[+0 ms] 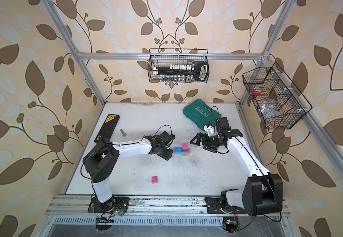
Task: Assemble the number 4 with lego
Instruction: Pick up the lego brick from the center of the board, then assemble the lego brick with the lego brick.
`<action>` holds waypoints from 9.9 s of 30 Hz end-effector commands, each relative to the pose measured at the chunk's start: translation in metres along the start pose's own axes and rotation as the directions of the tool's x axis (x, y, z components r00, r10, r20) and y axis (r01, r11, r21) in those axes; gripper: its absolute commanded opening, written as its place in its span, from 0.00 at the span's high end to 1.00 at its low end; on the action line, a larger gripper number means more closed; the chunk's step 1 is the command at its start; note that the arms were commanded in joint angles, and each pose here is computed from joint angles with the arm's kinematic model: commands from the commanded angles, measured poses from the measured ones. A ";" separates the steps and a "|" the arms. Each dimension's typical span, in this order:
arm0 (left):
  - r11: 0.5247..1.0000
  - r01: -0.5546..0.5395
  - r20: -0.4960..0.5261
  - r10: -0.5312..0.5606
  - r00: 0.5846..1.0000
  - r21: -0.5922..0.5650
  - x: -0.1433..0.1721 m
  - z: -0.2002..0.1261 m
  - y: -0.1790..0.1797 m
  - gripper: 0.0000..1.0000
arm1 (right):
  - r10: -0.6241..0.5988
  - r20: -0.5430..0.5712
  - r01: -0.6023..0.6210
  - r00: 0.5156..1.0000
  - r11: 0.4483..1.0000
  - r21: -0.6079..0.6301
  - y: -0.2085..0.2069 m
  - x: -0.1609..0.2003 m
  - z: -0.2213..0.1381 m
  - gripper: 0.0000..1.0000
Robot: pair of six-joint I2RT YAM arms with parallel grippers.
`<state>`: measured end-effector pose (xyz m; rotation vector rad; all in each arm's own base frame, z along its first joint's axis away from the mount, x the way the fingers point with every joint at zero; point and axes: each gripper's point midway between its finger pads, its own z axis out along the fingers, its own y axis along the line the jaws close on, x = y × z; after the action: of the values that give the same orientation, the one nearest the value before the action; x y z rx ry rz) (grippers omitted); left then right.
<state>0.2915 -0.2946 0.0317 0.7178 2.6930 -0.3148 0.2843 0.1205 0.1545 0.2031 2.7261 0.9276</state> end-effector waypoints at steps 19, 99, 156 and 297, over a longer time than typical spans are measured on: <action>0.998 -0.031 -0.011 0.030 0.999 -0.050 0.002 0.002 0.002 0.67 | -0.009 -0.006 0.009 1.000 1.000 -0.021 0.002 -0.003 0.001 0.01; 0.919 0.375 0.165 -0.391 0.905 0.120 -0.073 -0.095 -0.054 0.97 | -0.150 -0.105 0.162 0.983 0.979 0.123 0.008 -0.010 0.060 0.26; 0.901 0.431 0.119 -0.424 0.898 -0.037 -0.062 -0.062 -0.053 1.00 | -0.107 -0.131 0.127 0.986 0.980 0.153 -0.006 0.006 0.071 0.31; 0.846 0.513 0.172 -0.488 0.855 -0.147 -0.062 -0.072 -0.043 0.42 | -0.056 -0.157 0.085 0.986 0.978 0.189 -0.018 0.015 0.077 0.37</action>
<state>0.3011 -0.3393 0.0906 -0.0966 2.7736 -0.1614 0.3094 0.1701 0.1078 0.0232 2.8130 0.8075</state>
